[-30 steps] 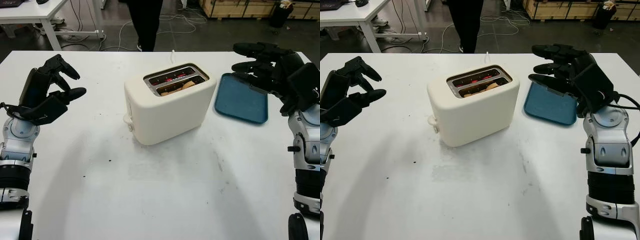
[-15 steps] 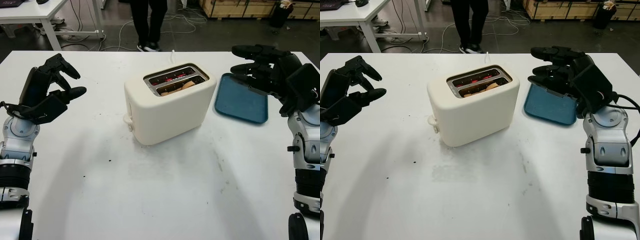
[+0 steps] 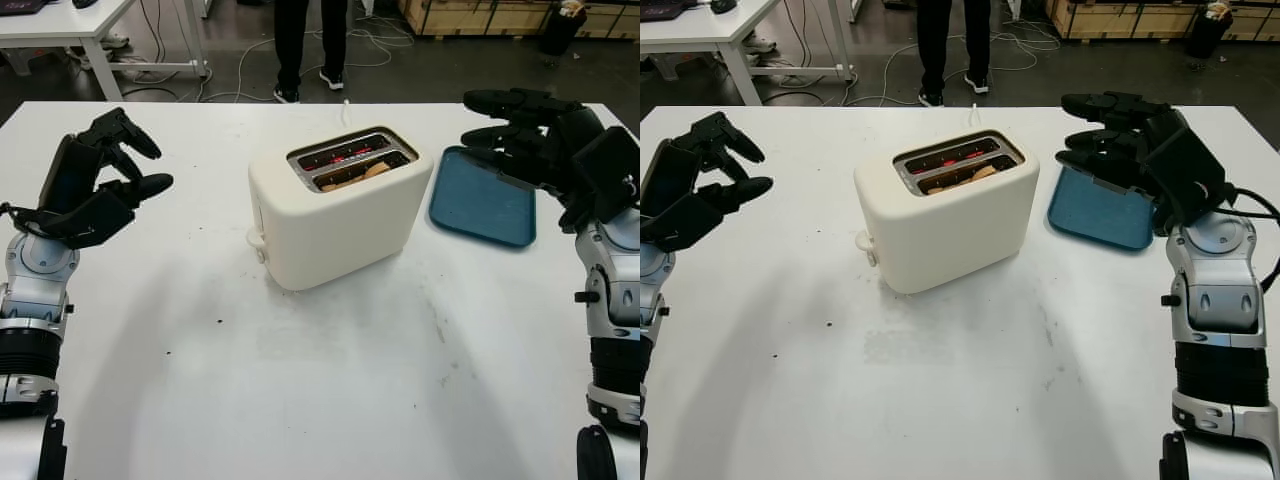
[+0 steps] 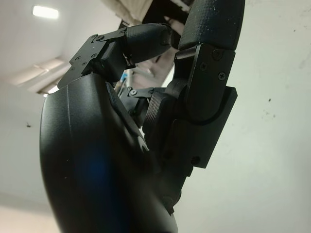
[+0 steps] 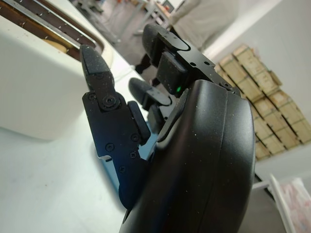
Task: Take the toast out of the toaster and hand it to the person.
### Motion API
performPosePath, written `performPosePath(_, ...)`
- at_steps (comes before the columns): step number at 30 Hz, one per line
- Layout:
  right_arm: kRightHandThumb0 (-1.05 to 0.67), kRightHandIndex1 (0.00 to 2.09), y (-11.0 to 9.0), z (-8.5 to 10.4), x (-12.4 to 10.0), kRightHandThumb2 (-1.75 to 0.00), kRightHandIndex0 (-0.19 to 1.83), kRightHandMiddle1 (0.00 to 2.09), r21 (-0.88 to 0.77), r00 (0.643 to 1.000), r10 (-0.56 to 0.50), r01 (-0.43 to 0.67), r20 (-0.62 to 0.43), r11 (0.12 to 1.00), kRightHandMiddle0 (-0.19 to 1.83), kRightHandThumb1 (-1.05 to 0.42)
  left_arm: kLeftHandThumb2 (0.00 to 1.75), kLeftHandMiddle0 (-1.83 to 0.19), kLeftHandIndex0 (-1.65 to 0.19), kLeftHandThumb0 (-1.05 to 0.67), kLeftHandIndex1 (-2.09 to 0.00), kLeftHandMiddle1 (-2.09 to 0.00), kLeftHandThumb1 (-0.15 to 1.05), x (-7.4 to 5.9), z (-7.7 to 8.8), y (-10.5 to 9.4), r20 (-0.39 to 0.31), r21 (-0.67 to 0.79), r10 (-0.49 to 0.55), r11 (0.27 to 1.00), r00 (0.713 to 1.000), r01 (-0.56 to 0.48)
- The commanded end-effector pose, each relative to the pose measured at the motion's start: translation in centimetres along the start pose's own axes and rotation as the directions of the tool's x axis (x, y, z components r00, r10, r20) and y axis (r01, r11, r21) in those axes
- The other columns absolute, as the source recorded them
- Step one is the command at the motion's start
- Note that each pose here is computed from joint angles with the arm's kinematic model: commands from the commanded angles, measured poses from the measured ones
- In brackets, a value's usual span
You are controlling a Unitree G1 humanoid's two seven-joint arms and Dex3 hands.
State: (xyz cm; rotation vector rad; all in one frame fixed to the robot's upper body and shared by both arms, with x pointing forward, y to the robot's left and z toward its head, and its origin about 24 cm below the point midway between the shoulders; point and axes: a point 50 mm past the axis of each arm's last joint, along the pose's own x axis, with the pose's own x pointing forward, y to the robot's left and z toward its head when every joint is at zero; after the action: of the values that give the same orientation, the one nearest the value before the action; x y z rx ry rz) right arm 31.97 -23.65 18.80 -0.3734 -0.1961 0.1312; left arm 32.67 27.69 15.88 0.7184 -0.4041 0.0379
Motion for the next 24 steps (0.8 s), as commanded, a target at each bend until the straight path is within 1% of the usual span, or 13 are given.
performPosePath(1, -0.39, 0.70, -0.10, 0.50, 0.16, 0.00, 0.52, 0.01, -0.002, 1.000, -0.005, 0.005, 0.016, 1.000, 0.77, -0.77, 0.19, -0.61, -0.42, -1.05, -1.56, -1.60, 0.92, 0.31, 0.34, -0.12, 0.018, -0.007, 0.005, 1.000, 1.000, -0.005)
performPosePath(6, -0.37, 0.70, -0.06, 0.54, 0.18, 0.00, 0.52, 0.01, -0.003, 1.000, -0.002, 0.002, 0.026, 1.000, 0.78, -0.77, 0.18, -0.60, -0.42, -1.05, -1.56, -1.60, 0.92, 0.31, 0.35, -0.08, 0.017, -0.009, 0.008, 1.000, 1.000, -0.007)
performPosePath(16, -0.39, 0.69, -0.04, 0.54, 0.18, 0.00, 0.51, 0.00, -0.002, 1.000, -0.008, 0.008, 0.012, 1.000, 0.77, -0.77, 0.18, -0.60, -0.42, -1.05, -1.55, -1.59, 0.92, 0.39, 0.42, -0.05, 0.021, -0.017, 0.010, 1.000, 1.000, -0.009)
performPosePath(24, -0.37, 0.69, 0.05, 0.43, 0.13, 0.00, 0.52, 0.01, 0.000, 1.000, -0.007, 0.007, 0.014, 1.000, 0.78, -0.77, 0.20, -0.60, -0.43, -1.05, -1.56, -1.60, 0.92, 0.43, 0.47, -0.01, 0.014, -0.001, 0.008, 1.000, 1.000, -0.008)
